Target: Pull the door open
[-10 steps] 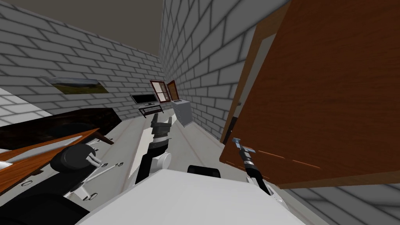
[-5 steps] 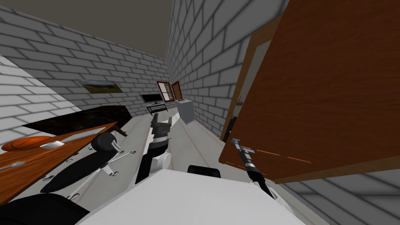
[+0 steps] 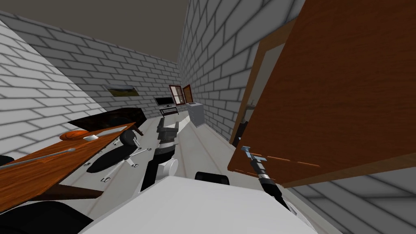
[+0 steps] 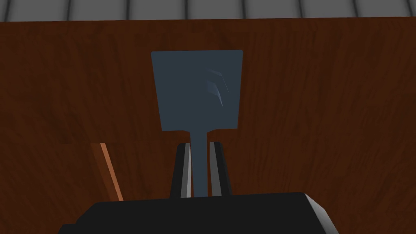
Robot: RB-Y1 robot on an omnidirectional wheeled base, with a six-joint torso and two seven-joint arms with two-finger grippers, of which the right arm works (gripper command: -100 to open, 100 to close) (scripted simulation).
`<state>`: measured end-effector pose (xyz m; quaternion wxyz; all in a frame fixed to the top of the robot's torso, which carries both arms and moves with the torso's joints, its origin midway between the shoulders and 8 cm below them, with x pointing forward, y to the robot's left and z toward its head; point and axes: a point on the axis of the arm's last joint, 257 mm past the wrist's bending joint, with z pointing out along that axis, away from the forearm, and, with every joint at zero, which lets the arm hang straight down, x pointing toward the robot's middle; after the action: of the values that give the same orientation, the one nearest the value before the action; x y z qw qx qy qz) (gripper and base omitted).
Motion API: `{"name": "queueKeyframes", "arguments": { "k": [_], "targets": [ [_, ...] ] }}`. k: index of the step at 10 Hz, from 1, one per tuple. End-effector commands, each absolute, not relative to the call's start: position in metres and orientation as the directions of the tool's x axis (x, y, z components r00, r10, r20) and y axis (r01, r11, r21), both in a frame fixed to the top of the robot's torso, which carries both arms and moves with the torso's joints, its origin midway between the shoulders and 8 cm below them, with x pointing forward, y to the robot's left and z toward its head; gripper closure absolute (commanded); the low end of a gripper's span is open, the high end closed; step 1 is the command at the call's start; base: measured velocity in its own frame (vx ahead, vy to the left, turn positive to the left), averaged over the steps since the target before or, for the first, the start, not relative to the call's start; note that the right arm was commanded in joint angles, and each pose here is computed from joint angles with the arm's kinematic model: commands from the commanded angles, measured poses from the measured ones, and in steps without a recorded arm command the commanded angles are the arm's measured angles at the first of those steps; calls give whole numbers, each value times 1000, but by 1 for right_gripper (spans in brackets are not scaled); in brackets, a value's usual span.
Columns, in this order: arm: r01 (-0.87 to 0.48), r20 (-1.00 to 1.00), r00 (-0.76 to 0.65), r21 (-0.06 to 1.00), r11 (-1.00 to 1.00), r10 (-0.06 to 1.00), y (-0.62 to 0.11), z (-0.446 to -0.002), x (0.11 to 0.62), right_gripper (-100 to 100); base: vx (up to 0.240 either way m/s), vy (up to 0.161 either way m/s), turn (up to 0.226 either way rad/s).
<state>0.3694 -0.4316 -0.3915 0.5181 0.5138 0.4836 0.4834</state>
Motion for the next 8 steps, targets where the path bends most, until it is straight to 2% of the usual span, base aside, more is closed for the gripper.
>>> {"name": "queueKeyframes", "arguments": {
  "k": [1, 3, 4, 8],
  "targets": [
    [-1, -2, 38, 1000, 2, 999, -430, -393, 357, 100, -222, -53, 133],
    [0, -1, 12, 1000, 1, 1000, -430, -393, 348, 100, -209, -71, 109],
    [5, -2, 22, 1000, 1, 1000, -429, -394, 350, 100, -89, -27, 25],
    [5, -1, -3, 1000, 1, 1000, -434, -396, 321, 100, -164, -65, 171]
  ]
}}
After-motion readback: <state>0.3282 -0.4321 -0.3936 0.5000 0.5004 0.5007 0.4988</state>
